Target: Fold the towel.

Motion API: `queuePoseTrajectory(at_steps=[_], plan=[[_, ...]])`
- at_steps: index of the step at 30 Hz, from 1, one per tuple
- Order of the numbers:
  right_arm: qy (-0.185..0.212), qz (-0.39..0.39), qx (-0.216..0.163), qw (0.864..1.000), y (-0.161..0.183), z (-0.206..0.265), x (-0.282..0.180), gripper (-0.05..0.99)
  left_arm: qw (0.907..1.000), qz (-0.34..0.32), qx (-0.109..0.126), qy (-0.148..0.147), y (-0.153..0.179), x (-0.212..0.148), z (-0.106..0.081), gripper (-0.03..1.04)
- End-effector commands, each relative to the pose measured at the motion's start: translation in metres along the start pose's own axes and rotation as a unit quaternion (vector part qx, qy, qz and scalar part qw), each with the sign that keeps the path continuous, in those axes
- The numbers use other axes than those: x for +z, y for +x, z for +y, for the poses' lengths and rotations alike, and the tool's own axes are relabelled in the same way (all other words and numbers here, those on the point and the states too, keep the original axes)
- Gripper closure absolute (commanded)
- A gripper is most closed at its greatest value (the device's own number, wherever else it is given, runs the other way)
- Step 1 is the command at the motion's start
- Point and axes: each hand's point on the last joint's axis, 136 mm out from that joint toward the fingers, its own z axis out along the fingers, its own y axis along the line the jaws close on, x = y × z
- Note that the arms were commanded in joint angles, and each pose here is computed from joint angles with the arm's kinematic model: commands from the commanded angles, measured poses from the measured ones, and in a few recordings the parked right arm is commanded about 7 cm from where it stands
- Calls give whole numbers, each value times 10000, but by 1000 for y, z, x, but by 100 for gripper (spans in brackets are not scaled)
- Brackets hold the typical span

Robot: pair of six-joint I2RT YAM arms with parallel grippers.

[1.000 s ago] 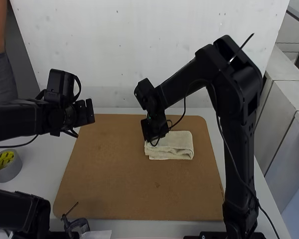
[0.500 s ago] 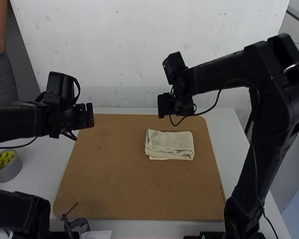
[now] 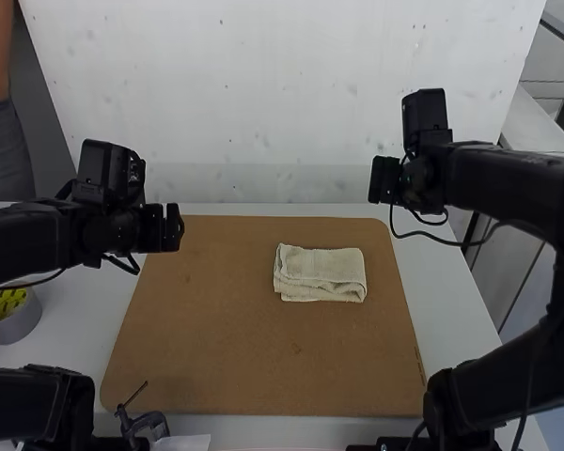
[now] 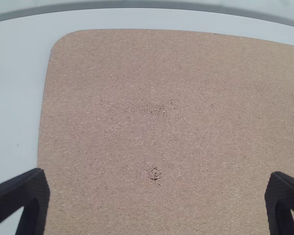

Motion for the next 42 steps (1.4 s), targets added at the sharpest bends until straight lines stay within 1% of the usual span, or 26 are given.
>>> queuePoseTrajectory(at_steps=[1,3,7,12,15,17,19,21,22,26,31,39,42], plan=[[-300,-36,100,9995,4,-9,-13,-2,9996,-276,53,58,-18,-8,0,2],[-347,-108,191,9992,7,-12,-22,-2,9994,-350,44,30,-22,-12,1,2],[-414,-534,326,9972,4,-16,-46,-2,9989,-471,43,48,-28,-20,0,2],[-486,-1020,464,9925,5,-20,-71,-2,9992,-395,40,36,-23,-24,1,3],[-337,-1328,581,9889,7,-35,-84,-2,9987,-498,45,78,-26,-30,-1,3],[-192,-1510,572,9867,11,-47,-90,-2,9986,-520,54,86,-27,-31,-2,3],[-129,-1696,601,9836,17,-55,-96,-2,9986,-520,54,86,-27,-31,-2,3],[-187,-1833,598,9811,22,-55,-100,-2,9985,-543,41,84,-28,-32,-2,3],[-295,-1843,585,9807,26,-51,-100,-2,9983,-581,33,90,-30,-33,-2,3],[-464,-1778,512,9816,41,-44,-95,-2,9978,-659,28,88,-30,-39,-2,3],[-710,-1905,454,9781,51,-36,-97,-2,9972,-740,17,64,-30,-44,0,3],[-771,-2349,470,9678,48,-37,-111,-2,9947,-1020,5,99,-36,-57,0,3],[-774,-2543,484,9628,44,-38,-118,-2,9934,-1142,-50,8,-38,-63,4,3]])
